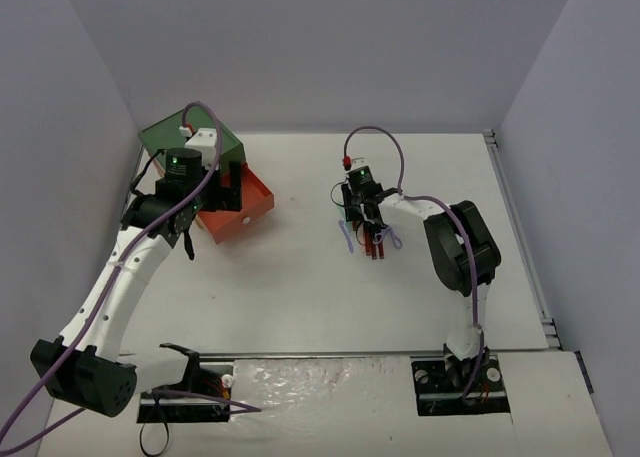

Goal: Organize the makeup

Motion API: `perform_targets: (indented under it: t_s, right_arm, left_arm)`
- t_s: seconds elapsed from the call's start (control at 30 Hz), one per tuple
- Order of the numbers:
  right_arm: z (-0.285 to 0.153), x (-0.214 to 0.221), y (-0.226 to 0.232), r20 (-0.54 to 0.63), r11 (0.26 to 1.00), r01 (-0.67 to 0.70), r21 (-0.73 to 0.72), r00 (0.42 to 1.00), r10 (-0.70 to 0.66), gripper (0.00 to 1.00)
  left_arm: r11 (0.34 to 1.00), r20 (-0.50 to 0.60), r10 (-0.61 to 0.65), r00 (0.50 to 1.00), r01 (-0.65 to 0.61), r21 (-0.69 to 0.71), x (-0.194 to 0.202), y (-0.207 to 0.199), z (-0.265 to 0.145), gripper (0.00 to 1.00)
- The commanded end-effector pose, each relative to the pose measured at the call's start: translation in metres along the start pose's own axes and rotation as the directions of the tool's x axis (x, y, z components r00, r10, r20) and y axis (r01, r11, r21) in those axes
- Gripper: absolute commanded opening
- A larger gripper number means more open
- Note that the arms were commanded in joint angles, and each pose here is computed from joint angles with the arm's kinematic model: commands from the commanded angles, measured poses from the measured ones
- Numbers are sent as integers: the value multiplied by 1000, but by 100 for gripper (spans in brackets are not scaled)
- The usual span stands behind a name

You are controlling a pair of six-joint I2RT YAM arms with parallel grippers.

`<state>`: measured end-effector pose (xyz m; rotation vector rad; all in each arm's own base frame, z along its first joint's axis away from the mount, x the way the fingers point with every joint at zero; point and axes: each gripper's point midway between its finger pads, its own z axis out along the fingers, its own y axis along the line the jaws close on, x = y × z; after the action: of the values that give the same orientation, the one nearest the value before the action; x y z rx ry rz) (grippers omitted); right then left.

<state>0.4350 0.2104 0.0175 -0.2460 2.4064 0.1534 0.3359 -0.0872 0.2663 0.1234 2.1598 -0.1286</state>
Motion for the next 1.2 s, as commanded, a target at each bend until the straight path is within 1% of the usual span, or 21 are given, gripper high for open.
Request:
perform_targets:
  t_s: [0.0, 0.13, 0.23, 0.37, 0.43, 0.5, 0.53, 0.6, 0.63, 0.7, 0.77, 0.9, 0.97, 1.07, 1.17]
  right_arm:
    - [-3, -34, 3, 96, 1000, -9, -24, 995, 12, 26]
    - [-2, -32, 6, 94, 999, -10, -40, 995, 14, 26]
    - [3, -27, 4, 83, 999, -15, -34, 996, 17, 24]
    - [6, -27, 0, 86, 1000, -20, -20, 996, 22, 4]
    - [-3, -39, 0, 116, 1000, -18, -24, 993, 21, 0]
    - [-16, -52, 3, 153, 999, -18, -43, 988, 25, 0]
    - [-26, -61, 5, 178, 998, -20, -55, 984, 29, 0]
    - [-58, -89, 17, 272, 991, -27, -128, 960, 61, 0]
    - [-59, -87, 20, 279, 990, -24, -136, 958, 62, 0]
    - [-98, -107, 40, 370, 969, -26, -247, 921, 119, 0]
    - [-135, -116, 61, 450, 942, 6, -336, 879, 155, 0]
    - [-186, -115, 103, 551, 894, 86, -439, 812, 192, 0]
    - [-210, -109, 123, 578, 862, 122, -492, 786, 218, 0]
    - [-237, -101, 137, 606, 818, 150, -555, 747, 273, 0]
    - [-258, -100, 143, 632, 783, 186, -594, 709, 312, 0]
  left_arm:
    - [999, 104, -30, 994, 27, 30, -30, -6, -5, 97]
    - [999, 99, -31, 995, 28, 29, -29, -6, -3, 97]
    - [999, 95, -32, 995, 28, 43, -28, -9, -2, 97]
    - [996, 87, -42, 995, 35, 76, -27, -15, 1, 97]
    - [995, 83, -60, 995, 52, 89, -28, -18, 3, 97]
    - [991, 82, -82, 993, 72, 117, -29, -24, 4, 97]
    - [986, 78, -99, 992, 88, 139, -31, -29, 4, 97]
    - [968, 78, -160, 984, 141, 206, -38, -43, 2, 96]
    - [967, 75, -163, 984, 145, 210, -38, -44, 2, 96]
    - [938, 67, -229, 971, 201, 284, -45, -60, 0, 94]
    - [912, 68, -272, 960, 234, 338, -53, -76, -3, 92]
    - [886, 86, -306, 948, 251, 390, -64, -103, -8, 92]
    - [873, 92, -316, 944, 251, 418, -69, -120, -11, 92]
    - [857, 99, -333, 938, 258, 446, -73, -138, -12, 92]
    - [840, 100, -367, 925, 284, 463, -74, -148, -13, 91]
